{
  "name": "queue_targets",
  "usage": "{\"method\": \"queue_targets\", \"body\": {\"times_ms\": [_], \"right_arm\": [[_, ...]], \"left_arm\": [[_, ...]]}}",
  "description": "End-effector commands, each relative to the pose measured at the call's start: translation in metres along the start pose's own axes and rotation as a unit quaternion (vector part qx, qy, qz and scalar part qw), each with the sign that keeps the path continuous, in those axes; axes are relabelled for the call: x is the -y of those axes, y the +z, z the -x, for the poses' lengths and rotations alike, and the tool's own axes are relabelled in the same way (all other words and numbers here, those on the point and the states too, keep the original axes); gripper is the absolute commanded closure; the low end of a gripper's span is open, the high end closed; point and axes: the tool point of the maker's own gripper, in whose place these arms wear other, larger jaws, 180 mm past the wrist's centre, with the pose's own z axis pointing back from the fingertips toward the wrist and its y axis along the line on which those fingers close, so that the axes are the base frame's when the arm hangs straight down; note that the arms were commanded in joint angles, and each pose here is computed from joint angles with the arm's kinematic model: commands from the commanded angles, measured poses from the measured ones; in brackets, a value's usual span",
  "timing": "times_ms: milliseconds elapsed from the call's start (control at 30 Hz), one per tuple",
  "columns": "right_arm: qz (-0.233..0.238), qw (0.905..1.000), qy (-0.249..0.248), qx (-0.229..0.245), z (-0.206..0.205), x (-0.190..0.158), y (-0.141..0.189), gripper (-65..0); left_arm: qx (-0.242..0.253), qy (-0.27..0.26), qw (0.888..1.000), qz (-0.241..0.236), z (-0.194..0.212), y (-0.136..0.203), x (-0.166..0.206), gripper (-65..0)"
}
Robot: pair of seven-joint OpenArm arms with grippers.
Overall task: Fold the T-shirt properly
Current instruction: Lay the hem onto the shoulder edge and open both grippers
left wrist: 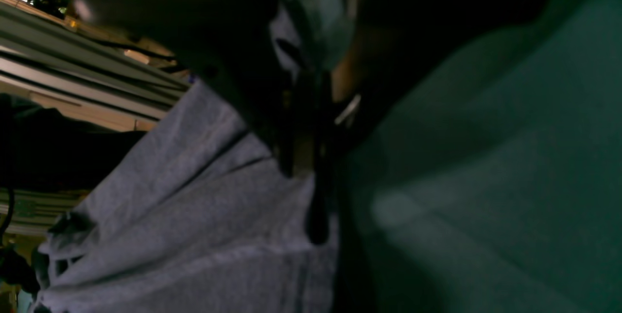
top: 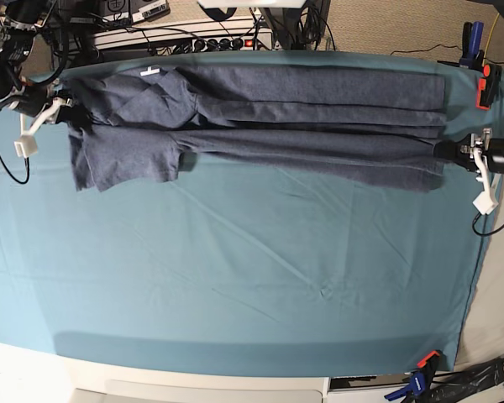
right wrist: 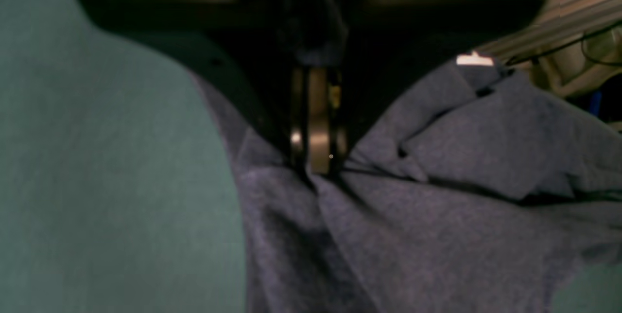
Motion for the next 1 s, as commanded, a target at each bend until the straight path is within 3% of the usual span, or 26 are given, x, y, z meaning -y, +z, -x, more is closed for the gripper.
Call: {"method": "queue_targets", "body": {"times_ms": [0,767,833,900,967], "right_arm": [[0.018,0.9998,0.012,-0.001,-0.0065,0.0081,0.0114,0.0],[0.006,1.0,-0.002,0.007,0.0008,0.0012,0.0018,0.0],[0.006,0.9999,-0.002,0.009,0.0001,0.0013,0.0019,-11.0],[0.006,0.9999,-0.002,0.01,-0.0001,0.0013,0.0019,-19.6],[0.006,0.9999,-0.002,0.01,-0.0001,0.0013,0.0019,-21.5]], "left_arm": [[0.012,-0.013,1.0,-0.016,-0.0121,0.017,-0.004,0.0],[0.011,-0.013,1.0,-0.015,-0.0115,0.0168,-0.0039,0.0],[0.01,-0.013,1.0,-0.016,-0.0115,0.017,-0.004,0.0],[0.009,-0.013,1.0,-0.016,-0.0109,0.017,-0.004,-8.6],[0.009,-0.013,1.0,-0.016,-0.0108,0.017,-0.004,-21.8]]}}
